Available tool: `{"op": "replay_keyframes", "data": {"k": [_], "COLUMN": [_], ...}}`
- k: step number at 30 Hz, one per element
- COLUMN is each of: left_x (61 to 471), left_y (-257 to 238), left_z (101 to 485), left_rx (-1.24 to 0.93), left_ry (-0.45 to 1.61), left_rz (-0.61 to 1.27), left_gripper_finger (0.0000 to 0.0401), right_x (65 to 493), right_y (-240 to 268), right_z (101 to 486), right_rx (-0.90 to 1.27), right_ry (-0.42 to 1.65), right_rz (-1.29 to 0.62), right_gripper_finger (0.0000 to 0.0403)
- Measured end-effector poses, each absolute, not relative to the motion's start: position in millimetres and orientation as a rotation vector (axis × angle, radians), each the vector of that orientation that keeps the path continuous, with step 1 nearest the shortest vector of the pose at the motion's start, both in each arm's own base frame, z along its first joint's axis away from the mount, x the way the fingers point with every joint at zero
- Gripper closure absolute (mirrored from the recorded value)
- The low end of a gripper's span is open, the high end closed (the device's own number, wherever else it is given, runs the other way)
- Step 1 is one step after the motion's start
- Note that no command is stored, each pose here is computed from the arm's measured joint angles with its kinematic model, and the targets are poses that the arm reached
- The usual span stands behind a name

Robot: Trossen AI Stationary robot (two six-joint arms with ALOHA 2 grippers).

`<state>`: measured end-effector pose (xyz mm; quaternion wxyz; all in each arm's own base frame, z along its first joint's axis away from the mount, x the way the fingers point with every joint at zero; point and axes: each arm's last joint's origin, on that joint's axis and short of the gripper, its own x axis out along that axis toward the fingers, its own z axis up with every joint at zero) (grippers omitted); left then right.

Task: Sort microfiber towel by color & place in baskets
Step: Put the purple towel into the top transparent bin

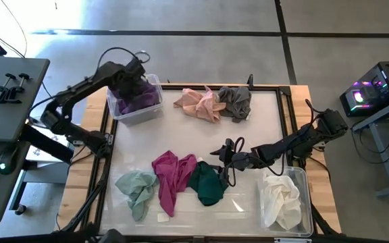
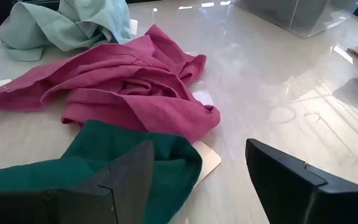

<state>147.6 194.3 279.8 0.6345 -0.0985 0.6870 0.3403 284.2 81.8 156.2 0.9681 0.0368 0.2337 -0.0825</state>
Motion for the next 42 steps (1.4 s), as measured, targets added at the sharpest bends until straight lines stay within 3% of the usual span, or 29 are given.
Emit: {"op": "replay_keyframes", "data": {"k": [7,10,23,26,30,42], "left_x": [135.7,130.4,141.8,140.7,133.6,147.8], "left_y": [195.0,202.8,238.2,246.5,249.4,209.7], "left_z": [314.8,321.1,279.8,268.7,261.2,288.2], "left_rx": [-0.292,-0.275,-0.214,-0.229,-0.318,-0.221], "left_ry": [1.131,1.036,1.249,1.305,1.373,1.334], "left_rz": [1.180,1.299,1.515,1.518,1.384,1.239], "left_gripper_finger": [0.0401,0.0401,0.0401,0.0401,0.0401,0.0401], "right_x": [284.1,284.1,284.9,285.4,287.2,294.0], "right_y": [81.8,81.8,82.0,82.2,82.8,84.5], "right_z": [156.2,156.1,153.5,150.2,143.3,146.4], "right_rx": [0.064,0.064,0.062,0.057,0.053,0.064], "right_ry": [0.474,0.474,0.479,0.491,0.505,0.414], "right_rz": [-0.165,-0.165,-0.166,-0.166,-0.170,-0.153], "right_gripper_finger": [0.0153,0.0153,0.0153,0.0153,0.0153,0.0153]}}
